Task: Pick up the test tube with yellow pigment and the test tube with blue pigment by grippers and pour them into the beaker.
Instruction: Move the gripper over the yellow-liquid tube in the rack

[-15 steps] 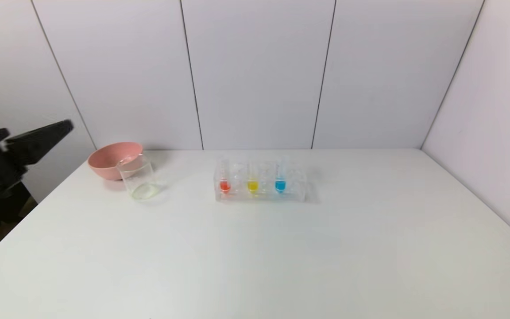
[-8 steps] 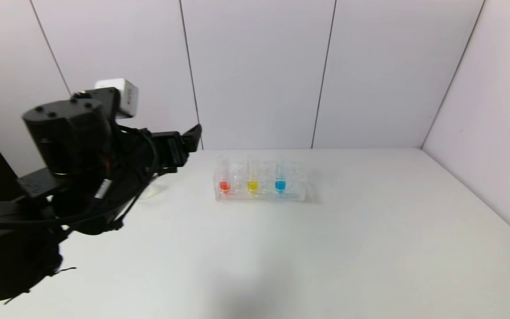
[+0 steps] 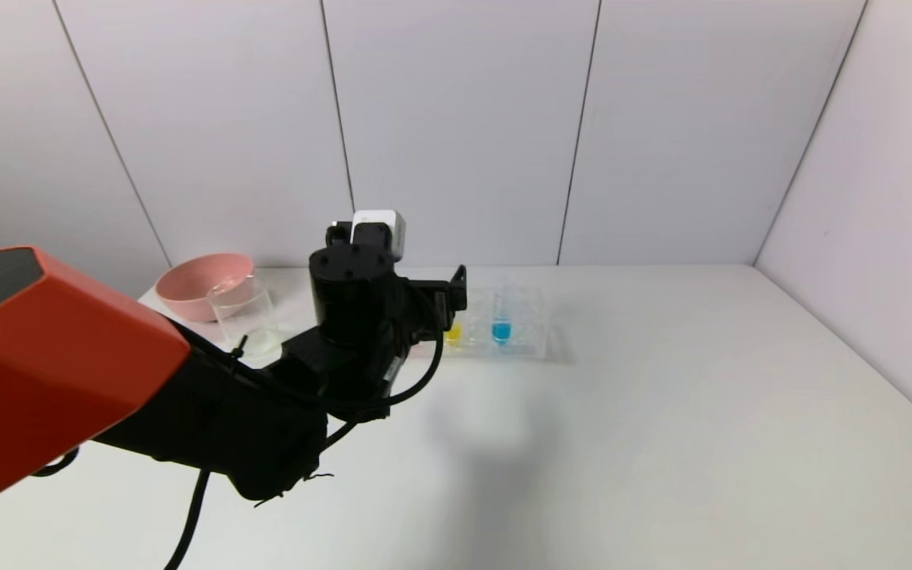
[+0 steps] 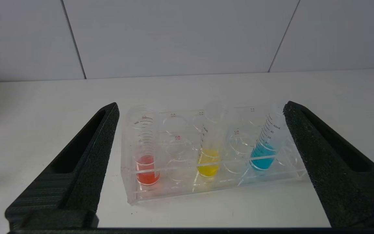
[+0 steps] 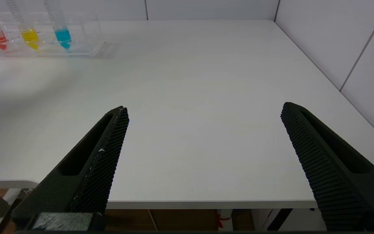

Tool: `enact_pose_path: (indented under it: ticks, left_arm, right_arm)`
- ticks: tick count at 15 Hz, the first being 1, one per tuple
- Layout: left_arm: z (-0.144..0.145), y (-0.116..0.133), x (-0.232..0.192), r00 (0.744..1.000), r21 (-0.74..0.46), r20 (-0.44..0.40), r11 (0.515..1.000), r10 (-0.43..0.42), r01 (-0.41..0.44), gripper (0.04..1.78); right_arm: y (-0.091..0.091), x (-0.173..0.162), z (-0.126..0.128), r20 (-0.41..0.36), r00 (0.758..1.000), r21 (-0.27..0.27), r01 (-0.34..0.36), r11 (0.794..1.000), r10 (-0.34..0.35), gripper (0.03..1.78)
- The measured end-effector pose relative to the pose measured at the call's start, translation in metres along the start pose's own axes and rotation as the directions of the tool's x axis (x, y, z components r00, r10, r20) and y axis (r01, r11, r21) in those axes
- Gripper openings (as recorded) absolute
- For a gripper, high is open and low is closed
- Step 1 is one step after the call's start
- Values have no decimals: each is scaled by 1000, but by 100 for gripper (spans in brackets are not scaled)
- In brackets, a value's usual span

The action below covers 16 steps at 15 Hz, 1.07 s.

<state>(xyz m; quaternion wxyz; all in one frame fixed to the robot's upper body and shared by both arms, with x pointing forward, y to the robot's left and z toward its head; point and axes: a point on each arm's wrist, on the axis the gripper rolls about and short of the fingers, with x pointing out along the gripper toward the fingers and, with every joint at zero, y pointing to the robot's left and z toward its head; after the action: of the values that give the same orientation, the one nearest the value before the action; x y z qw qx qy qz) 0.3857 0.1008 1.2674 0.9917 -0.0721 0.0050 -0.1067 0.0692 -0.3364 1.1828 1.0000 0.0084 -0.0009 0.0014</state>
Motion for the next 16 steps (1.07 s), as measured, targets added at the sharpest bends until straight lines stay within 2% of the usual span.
enact_pose_path:
  ticks: [8, 16]
  left_arm:
    - [-45, -8, 35, 999, 25, -43, 1000, 6, -5, 176]
    - [-60, -7, 58, 999, 22, -39, 999, 29, -28, 176]
  right_arm:
    - [0, 0, 0, 0, 1000, 0, 0, 1000, 0, 171]
    - [0, 0, 0, 1, 1000, 0, 0, 1000, 0, 171]
